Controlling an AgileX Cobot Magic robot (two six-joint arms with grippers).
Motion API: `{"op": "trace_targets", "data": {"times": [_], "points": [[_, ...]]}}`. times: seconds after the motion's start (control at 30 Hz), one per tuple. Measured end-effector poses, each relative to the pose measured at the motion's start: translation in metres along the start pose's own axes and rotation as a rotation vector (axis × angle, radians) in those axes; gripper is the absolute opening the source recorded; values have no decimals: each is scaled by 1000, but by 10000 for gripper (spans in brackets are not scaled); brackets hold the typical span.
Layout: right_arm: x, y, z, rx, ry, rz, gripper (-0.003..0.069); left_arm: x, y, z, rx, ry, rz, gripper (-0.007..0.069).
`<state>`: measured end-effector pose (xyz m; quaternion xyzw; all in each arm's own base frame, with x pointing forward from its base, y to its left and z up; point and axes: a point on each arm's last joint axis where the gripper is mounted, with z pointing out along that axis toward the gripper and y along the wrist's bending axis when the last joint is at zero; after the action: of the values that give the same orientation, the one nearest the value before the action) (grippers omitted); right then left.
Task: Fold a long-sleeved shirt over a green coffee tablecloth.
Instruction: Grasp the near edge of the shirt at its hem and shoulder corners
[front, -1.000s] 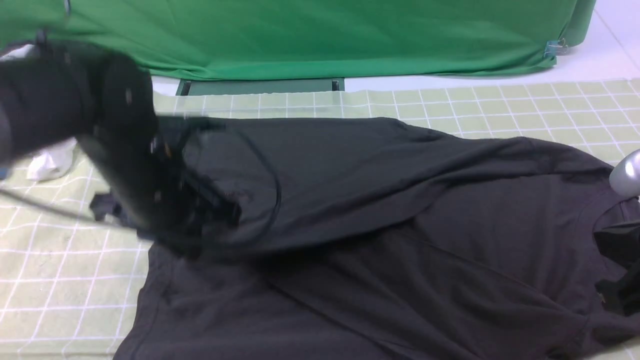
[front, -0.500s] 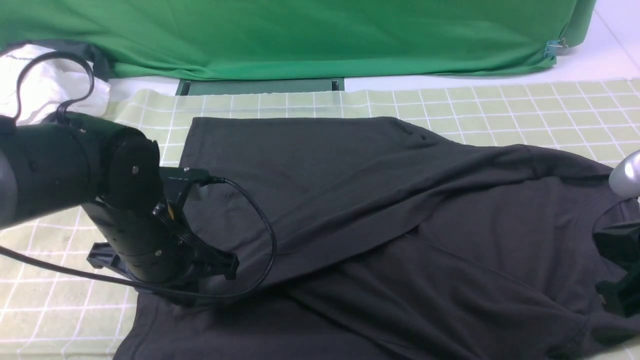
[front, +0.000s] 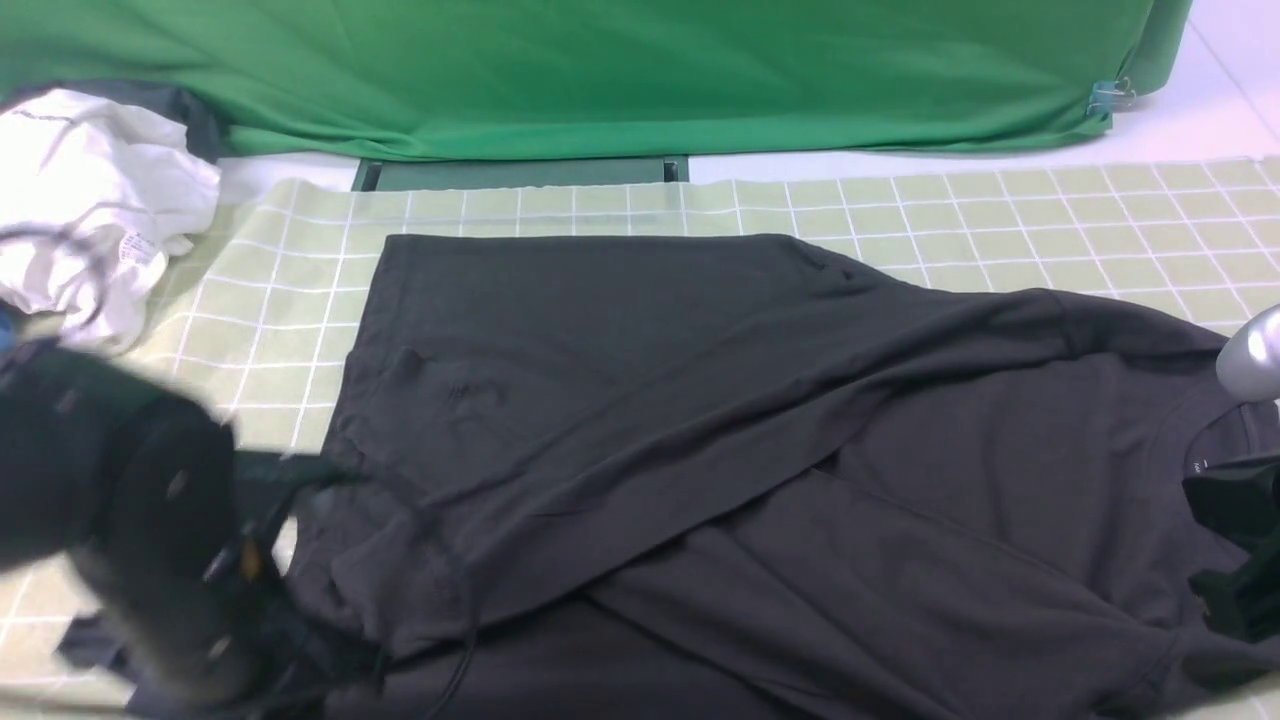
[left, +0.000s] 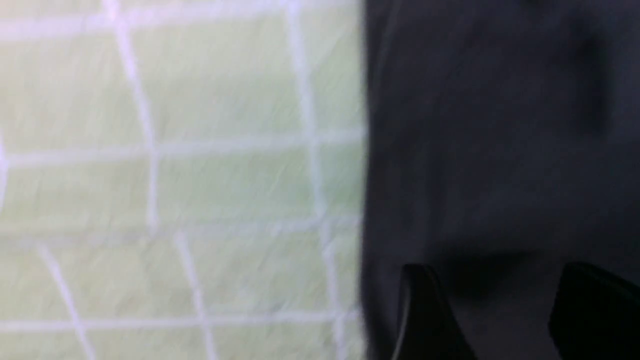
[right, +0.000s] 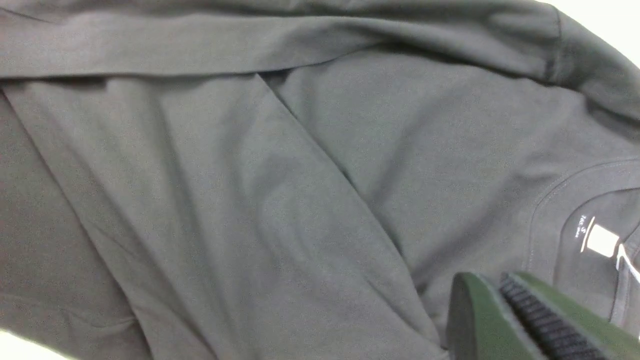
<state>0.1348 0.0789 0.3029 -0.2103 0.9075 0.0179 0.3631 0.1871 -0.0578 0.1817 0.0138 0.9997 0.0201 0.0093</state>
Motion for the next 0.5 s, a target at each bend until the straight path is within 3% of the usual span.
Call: {"op": "trace_targets", "data": {"times": [0.23,0.5], "points": [[0,0,0,-3,0,2,71,29,12,3,-30,-18,-105,348],[0,2,0,-18,5,16,71,26,8,15,-23,39,-176,359]]}}
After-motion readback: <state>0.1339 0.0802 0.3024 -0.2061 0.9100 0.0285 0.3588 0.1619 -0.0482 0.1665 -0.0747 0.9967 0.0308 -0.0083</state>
